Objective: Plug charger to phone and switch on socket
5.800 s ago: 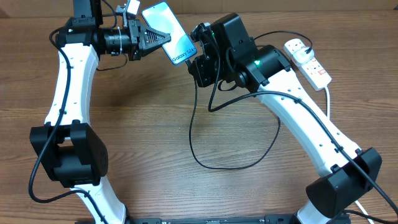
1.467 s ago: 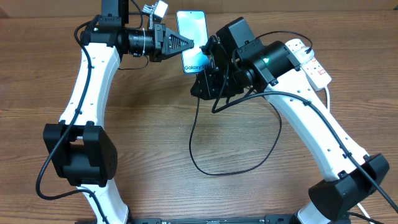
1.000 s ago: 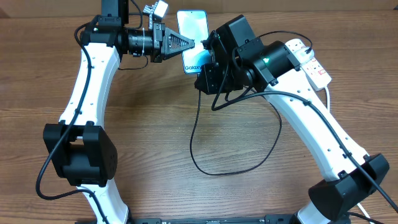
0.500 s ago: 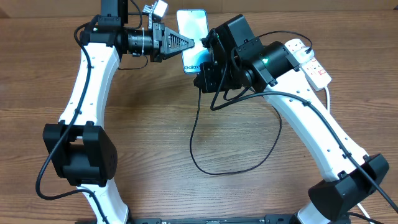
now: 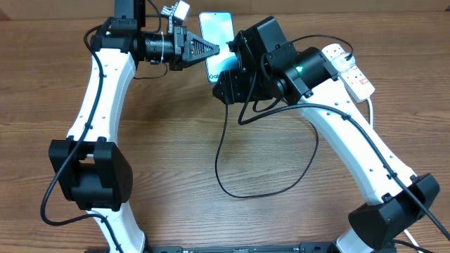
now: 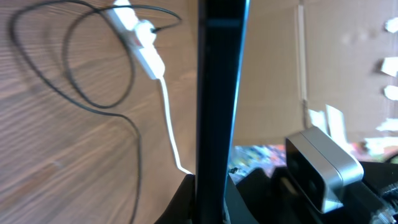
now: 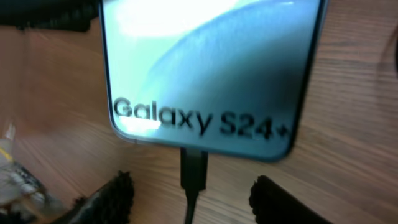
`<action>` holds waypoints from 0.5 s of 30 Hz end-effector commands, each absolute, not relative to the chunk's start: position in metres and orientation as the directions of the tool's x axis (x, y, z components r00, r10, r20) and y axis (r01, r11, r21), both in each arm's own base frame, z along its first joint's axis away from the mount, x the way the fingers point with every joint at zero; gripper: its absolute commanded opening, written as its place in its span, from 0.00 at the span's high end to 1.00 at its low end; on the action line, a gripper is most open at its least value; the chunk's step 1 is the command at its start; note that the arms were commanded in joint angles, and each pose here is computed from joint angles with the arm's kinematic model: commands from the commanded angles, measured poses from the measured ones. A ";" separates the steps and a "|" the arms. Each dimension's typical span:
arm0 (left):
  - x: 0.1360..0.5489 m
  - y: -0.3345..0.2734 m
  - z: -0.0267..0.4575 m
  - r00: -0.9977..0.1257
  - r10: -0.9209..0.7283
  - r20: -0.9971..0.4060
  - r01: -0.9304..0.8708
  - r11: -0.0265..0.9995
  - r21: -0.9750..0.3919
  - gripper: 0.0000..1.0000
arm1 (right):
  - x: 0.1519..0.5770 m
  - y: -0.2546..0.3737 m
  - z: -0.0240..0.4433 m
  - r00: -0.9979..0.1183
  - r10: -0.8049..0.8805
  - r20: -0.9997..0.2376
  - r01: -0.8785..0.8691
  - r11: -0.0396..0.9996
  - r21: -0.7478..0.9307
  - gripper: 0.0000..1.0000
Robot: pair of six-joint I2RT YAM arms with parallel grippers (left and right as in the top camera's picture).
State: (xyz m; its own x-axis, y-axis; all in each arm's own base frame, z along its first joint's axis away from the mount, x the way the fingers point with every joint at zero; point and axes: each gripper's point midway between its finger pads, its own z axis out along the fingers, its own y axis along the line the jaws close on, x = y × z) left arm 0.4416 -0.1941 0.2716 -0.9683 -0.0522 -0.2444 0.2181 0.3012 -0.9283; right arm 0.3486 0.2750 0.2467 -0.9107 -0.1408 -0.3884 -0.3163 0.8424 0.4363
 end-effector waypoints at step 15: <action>0.445 -0.188 0.170 -0.983 -0.008 -0.185 0.134 0.653 -0.745 0.96 | 0.395 0.166 0.242 -0.921 0.072 -0.383 -0.055 0.949 0.311 0.13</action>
